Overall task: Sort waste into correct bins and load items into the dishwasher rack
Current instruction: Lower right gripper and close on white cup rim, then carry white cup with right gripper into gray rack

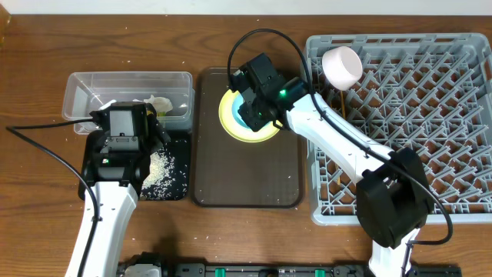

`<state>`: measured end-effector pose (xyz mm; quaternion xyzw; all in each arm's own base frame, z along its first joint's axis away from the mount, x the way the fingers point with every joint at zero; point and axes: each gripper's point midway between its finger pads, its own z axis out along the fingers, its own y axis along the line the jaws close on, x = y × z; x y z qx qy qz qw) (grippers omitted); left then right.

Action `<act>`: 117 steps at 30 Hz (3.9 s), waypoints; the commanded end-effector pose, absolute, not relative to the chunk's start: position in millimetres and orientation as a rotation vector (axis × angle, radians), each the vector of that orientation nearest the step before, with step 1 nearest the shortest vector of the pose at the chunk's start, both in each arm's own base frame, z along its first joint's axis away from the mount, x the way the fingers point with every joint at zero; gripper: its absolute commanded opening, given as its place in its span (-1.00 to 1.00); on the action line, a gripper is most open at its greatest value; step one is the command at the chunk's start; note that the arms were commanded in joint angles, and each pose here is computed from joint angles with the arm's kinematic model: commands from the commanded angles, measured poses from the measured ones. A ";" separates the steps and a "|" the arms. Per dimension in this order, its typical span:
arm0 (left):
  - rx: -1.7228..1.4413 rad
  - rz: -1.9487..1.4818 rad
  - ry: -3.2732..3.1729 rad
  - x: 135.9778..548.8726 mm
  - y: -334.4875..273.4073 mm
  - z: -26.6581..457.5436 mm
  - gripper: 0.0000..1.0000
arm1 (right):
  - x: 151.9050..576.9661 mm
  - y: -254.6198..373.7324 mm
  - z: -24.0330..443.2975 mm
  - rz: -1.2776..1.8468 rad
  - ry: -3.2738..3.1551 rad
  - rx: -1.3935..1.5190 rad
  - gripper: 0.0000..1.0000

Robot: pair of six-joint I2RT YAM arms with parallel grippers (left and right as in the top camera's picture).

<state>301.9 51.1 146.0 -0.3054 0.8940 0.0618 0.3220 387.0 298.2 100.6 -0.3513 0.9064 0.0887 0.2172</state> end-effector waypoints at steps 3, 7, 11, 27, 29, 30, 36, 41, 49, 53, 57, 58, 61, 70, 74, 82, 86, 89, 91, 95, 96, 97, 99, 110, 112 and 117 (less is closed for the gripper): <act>-0.819 0.170 2.326 304.6 54.2 151.3 0.96 | 379.9 298.5 91.4 0.223 2.516 -1.038 -0.44; -0.819 0.169 2.326 304.6 54.1 151.4 0.96 | 379.2 298.4 85.7 0.209 2.486 -1.098 -0.37; -0.819 0.169 2.326 304.6 54.1 151.4 0.96 | 377.9 296.9 76.8 0.197 2.462 -1.146 -0.35; -0.819 0.169 2.326 304.6 54.1 151.4 0.96 | 382.0 299.9 75.1 0.199 2.428 -1.151 -0.92; -0.819 0.169 2.326 304.6 54.1 151.4 0.96 | 381.5 299.5 75.1 0.198 2.430 -1.152 -0.98; -0.819 0.169 2.326 304.6 54.1 151.4 0.96 | 381.5 299.6 75.8 0.199 2.429 -1.151 -0.98; -0.819 0.169 2.326 304.6 54.1 151.4 0.96 | 388.1 308.7 110.2 0.264 2.391 -1.054 -0.98; -0.819 0.170 2.326 304.6 54.2 151.4 0.96 | 387.0 315.9 174.0 0.367 2.299 -0.959 -0.98; -0.819 0.169 2.326 304.6 54.1 151.4 0.96 | 378.2 268.4 248.2 0.438 2.290 -0.711 -0.99; -0.819 0.169 2.326 304.6 54.1 151.4 0.96 | 372.7 230.4 248.6 0.487 2.383 -0.634 -0.98; -0.819 0.169 2.326 304.6 54.1 151.3 0.96 | 372.7 192.9 230.5 0.524 2.508 -0.535 -0.98; -0.819 0.170 2.326 304.6 54.2 151.4 0.96 | 373.5 182.3 225.3 0.525 2.534 -0.502 -0.98; -0.819 0.169 2.326 304.6 54.1 151.4 0.96 | 375.3 165.9 211.9 0.594 2.567 -0.439 -0.98; -0.819 0.170 2.326 304.6 54.2 151.4 0.96 | 373.3 162.9 198.3 0.960 2.496 -0.383 -0.97; -0.819 0.169 2.326 304.6 54.1 151.4 0.96 | 371.6 156.9 176.4 0.959 2.512 -0.359 -0.98; -0.819 0.170 2.326 304.6 54.2 151.4 0.96 | 373.0 139.7 145.9 0.927 2.517 -0.313 -0.98; -0.819 0.170 2.326 304.6 54.2 151.3 0.96 | 371.3 127.1 135.3 0.912 2.529 -0.290 -0.98; -0.819 0.169 2.326 304.6 54.1 151.4 0.96 | 370.5 117.5 129.6 0.903 2.537 -0.267 -0.98; -0.819 0.169 2.326 304.6 54.1 151.4 0.96 | 369.6 111.6 125.5 0.896 2.543 -0.252 -0.98; -0.819 0.169 2.326 304.6 54.1 151.4 0.96 | 366.3 105.1 117.1 0.886 2.552 -0.248 -0.98; -0.819 0.170 2.326 304.6 54.2 151.4 0.96 | 365.5 104.5 115.5 0.883 2.552 -0.255 -0.98; -0.819 0.169 2.326 304.6 54.1 151.4 0.96 | 364.9 104.4 114.3 0.881 2.551 -0.263 -0.98; -0.819 0.170 2.326 304.6 54.2 151.4 0.96 | 364.7 104.4 112.4 0.876 2.545 -0.278 -0.98; -0.819 0.170 2.326 304.6 54.2 151.4 0.96 | 373.6 105.5 115.9 0.858 2.488 -0.334 -0.98; -0.819 0.169 2.326 304.6 54.1 151.4 0.96 | 374.1 106.0 116.3 0.862 2.489 -0.323 -0.98; -0.819 0.169 2.326 304.6 54.1 151.4 0.96 | 369.1 105.6 113.1 0.865 2.517 -0.315 -0.98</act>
